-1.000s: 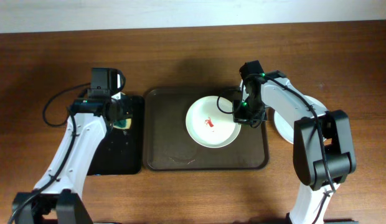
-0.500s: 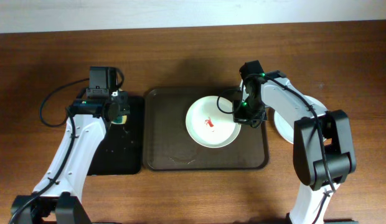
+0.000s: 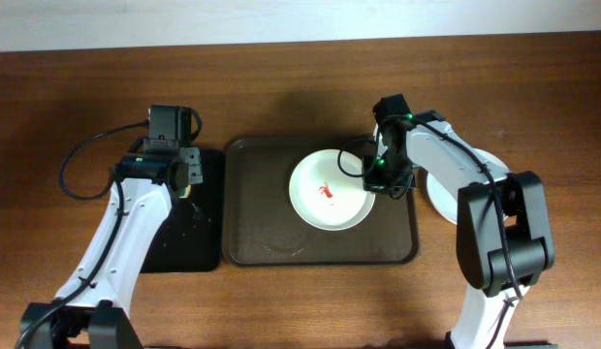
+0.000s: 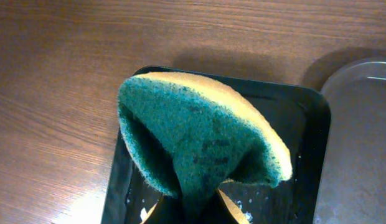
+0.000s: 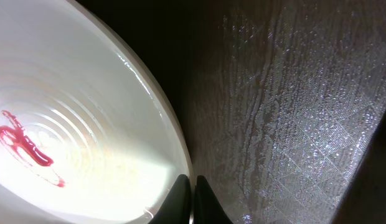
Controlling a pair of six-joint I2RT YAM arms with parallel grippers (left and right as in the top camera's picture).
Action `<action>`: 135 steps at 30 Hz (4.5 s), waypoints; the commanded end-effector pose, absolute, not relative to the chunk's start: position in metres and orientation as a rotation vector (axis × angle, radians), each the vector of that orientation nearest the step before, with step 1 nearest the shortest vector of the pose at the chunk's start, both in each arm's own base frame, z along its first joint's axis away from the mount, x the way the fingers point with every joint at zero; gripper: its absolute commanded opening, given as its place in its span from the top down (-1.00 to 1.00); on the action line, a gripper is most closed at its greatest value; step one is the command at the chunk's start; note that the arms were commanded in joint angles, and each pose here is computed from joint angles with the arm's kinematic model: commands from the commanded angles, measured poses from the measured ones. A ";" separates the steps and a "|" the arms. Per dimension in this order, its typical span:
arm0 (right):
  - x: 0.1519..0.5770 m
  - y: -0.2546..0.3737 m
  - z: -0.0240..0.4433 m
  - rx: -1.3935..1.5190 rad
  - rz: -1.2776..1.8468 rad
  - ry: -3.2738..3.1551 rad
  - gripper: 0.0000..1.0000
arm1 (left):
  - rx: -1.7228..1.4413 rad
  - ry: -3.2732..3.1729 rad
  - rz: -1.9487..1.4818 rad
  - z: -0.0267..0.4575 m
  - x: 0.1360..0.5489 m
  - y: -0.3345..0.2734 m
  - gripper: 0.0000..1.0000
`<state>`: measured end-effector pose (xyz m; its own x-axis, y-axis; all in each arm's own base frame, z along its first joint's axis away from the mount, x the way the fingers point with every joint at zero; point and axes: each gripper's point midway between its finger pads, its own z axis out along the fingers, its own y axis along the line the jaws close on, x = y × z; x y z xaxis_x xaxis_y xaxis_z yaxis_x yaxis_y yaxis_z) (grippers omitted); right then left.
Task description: Clean dirty plates on tray and stack at the side
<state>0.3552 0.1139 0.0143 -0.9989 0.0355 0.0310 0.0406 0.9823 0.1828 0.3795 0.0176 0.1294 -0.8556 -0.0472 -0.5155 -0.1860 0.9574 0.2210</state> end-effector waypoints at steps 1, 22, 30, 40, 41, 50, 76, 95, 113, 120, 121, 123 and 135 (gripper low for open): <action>0.353 0.117 0.013 -0.052 -0.281 -3.094 0.92 | -0.146 2.561 0.329 0.141 0.380 0.014 1.00; 0.338 0.160 0.018 -0.126 -0.450 -3.013 0.92 | -0.143 2.718 -0.656 0.083 0.365 -0.221 1.00; 0.338 0.160 0.018 -0.125 -0.449 -3.012 0.92 | -0.207 2.789 -0.645 0.017 0.366 -0.255 1.00; 0.335 0.158 0.018 -0.128 -0.430 -3.005 0.92 | -0.026 2.604 -0.340 0.101 0.395 -0.204 1.00; 0.335 0.158 0.018 -0.128 -0.430 -3.005 0.92 | -0.028 2.555 -0.368 0.120 0.397 -0.205 1.00; 0.339 0.159 0.018 -0.124 -0.440 -3.019 0.39 | -0.087 2.751 -0.288 0.055 0.374 -0.208 1.00; 0.352 0.025 0.182 -0.258 0.670 -3.537 0.92 | -0.054 2.835 -0.021 0.039 0.352 -0.010 -0.23; 0.340 0.022 0.282 -0.132 1.639 -3.566 0.92 | -0.047 2.911 -0.071 0.009 0.324 -0.016 1.00; 0.297 -0.150 0.125 -1.192 0.028 -3.066 0.92 | -0.114 2.759 -0.093 0.075 0.352 -0.017 -0.99; 0.282 -0.147 0.075 -1.113 0.036 -2.866 0.92 | -0.113 2.756 -0.092 0.076 0.353 -0.017 -0.99; 0.280 -0.147 0.076 -1.110 0.045 -2.860 0.92 | -0.113 2.756 -0.093 0.076 0.353 -0.017 -0.99; 0.278 -0.145 0.076 -1.106 0.030 -2.850 0.42 | -0.113 2.751 -0.092 0.077 0.354 -0.017 -0.99; 0.320 -0.016 0.219 -0.184 -0.186 -3.531 -0.97 | -0.249 2.786 -0.199 0.147 0.333 -0.011 -0.99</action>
<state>0.3249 -0.0271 0.1903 -0.9354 0.2037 -0.2890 0.1580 0.9720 0.1738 0.3370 -0.0185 0.1193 -0.9416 -0.1363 -0.3081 -0.1050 0.9877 -0.1161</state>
